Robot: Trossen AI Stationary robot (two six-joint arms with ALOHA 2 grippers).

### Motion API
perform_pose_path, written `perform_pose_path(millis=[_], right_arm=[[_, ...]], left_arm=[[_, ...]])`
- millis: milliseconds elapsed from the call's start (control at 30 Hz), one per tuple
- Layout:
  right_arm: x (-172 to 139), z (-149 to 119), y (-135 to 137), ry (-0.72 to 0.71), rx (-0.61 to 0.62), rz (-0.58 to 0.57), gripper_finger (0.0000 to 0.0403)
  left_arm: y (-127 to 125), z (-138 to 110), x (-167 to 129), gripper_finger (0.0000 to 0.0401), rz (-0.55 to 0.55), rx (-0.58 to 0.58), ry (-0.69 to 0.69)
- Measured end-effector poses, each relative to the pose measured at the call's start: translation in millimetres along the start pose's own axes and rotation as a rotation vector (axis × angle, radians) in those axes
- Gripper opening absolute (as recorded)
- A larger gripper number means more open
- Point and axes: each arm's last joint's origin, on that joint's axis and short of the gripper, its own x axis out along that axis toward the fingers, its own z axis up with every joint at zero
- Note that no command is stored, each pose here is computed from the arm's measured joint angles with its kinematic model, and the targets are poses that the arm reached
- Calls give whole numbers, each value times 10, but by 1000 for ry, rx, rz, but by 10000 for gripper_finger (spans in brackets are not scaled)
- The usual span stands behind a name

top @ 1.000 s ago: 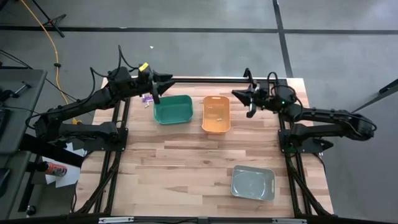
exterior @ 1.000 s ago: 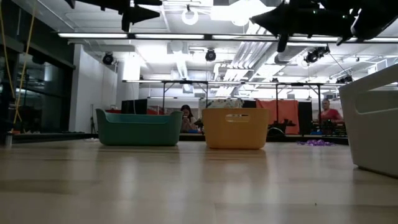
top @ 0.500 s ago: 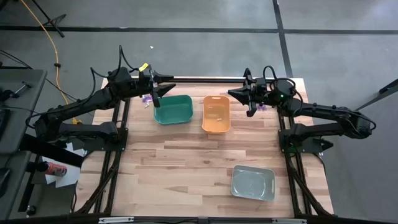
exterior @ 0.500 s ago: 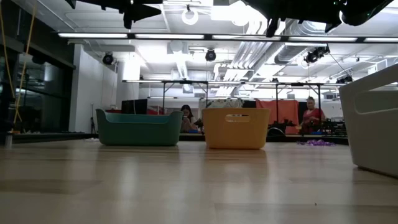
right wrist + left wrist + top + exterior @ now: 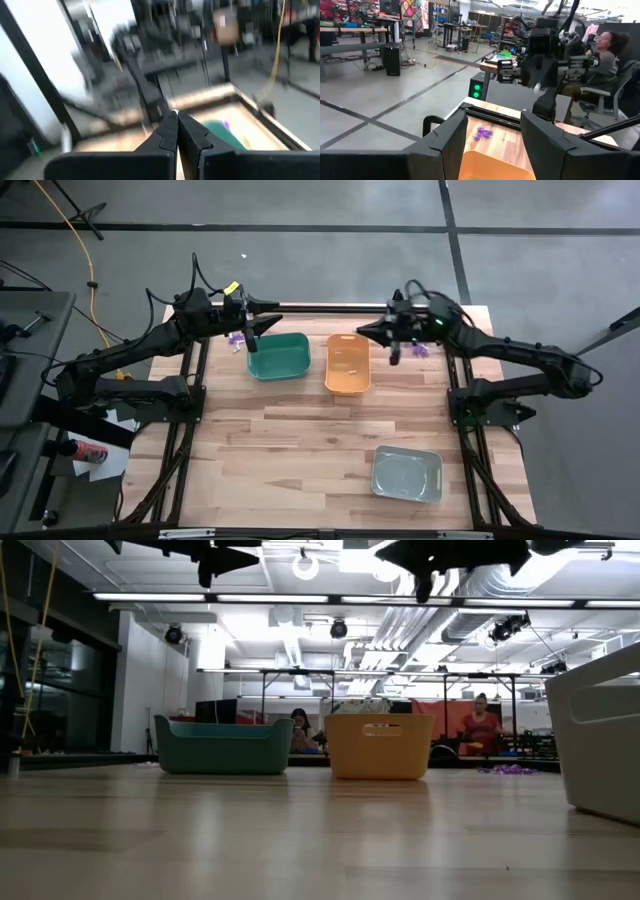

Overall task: Sort Halloween decoration
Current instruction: Put the white bone toy into the yellow bin

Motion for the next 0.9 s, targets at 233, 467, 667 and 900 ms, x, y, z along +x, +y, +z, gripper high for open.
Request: perform_pose_path(millis=[233,467,667,900], right_arm=[[464,16,-207,422,-63,-39,0],[935,-398,-447,790,-55,-165,0],[1208,-864,-663,969,-28,-211,0],[1392,-1313,-772,1086,20,-206,0]], left_arm=[[1,-3,2,174,1,-3,2],[6,-35,1,174,6,-8,35],[7,-43,1,174,7,-9,43],[7,-43,1,174,9,-9,43]])
